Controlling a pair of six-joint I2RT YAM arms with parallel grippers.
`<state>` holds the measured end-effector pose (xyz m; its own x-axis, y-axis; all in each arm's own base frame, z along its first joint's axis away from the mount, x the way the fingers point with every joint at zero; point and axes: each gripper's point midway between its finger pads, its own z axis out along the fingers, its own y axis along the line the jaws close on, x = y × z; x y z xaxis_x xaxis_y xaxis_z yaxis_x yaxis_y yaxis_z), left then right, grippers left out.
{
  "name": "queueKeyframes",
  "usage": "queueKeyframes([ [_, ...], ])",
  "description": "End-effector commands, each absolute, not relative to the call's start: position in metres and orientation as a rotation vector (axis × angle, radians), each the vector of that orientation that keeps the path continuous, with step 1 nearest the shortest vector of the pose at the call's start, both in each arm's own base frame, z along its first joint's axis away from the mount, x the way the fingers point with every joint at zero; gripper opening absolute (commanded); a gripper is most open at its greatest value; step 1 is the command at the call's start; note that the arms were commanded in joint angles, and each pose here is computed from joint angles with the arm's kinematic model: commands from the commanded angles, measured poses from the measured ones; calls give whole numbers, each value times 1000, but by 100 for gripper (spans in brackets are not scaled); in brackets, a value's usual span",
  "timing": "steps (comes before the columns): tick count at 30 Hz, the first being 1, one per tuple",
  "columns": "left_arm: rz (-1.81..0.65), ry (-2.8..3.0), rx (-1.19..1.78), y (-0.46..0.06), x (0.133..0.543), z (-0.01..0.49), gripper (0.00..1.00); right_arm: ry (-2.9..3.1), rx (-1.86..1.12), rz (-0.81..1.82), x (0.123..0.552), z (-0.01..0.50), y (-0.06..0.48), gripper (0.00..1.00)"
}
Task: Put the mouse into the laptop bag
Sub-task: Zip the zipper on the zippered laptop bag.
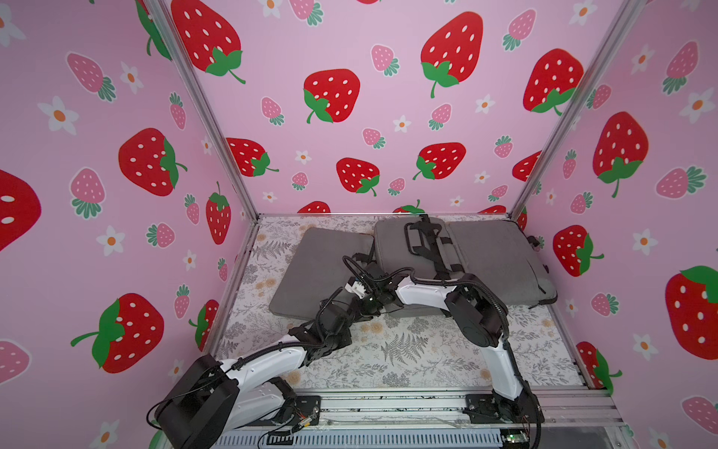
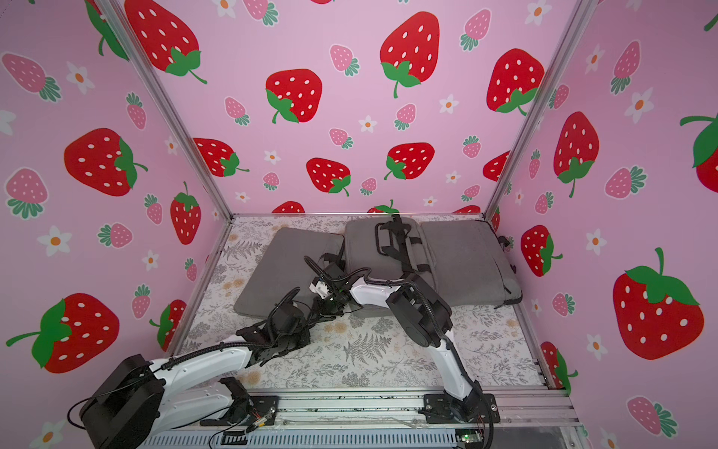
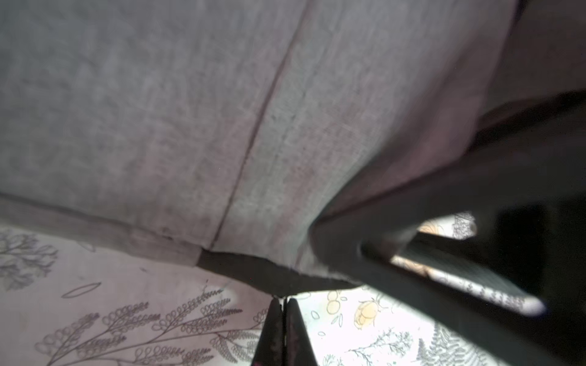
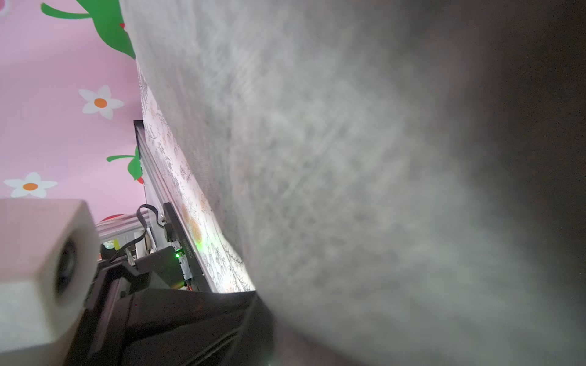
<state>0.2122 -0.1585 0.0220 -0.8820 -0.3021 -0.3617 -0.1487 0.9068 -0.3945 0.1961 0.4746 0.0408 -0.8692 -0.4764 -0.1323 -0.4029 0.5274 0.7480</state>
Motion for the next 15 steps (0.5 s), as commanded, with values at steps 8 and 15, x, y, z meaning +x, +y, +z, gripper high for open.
queueKeyframes([
  [8, -265, 2685, -408, -107, 192, 3, 0, -2563, 692, -1265, 214, 53, 401, 0],
  [15, -148, 2665, -566, -68, 178, -4, 0, -2554, 724, -1181, 223, 53, 368, 0],
])
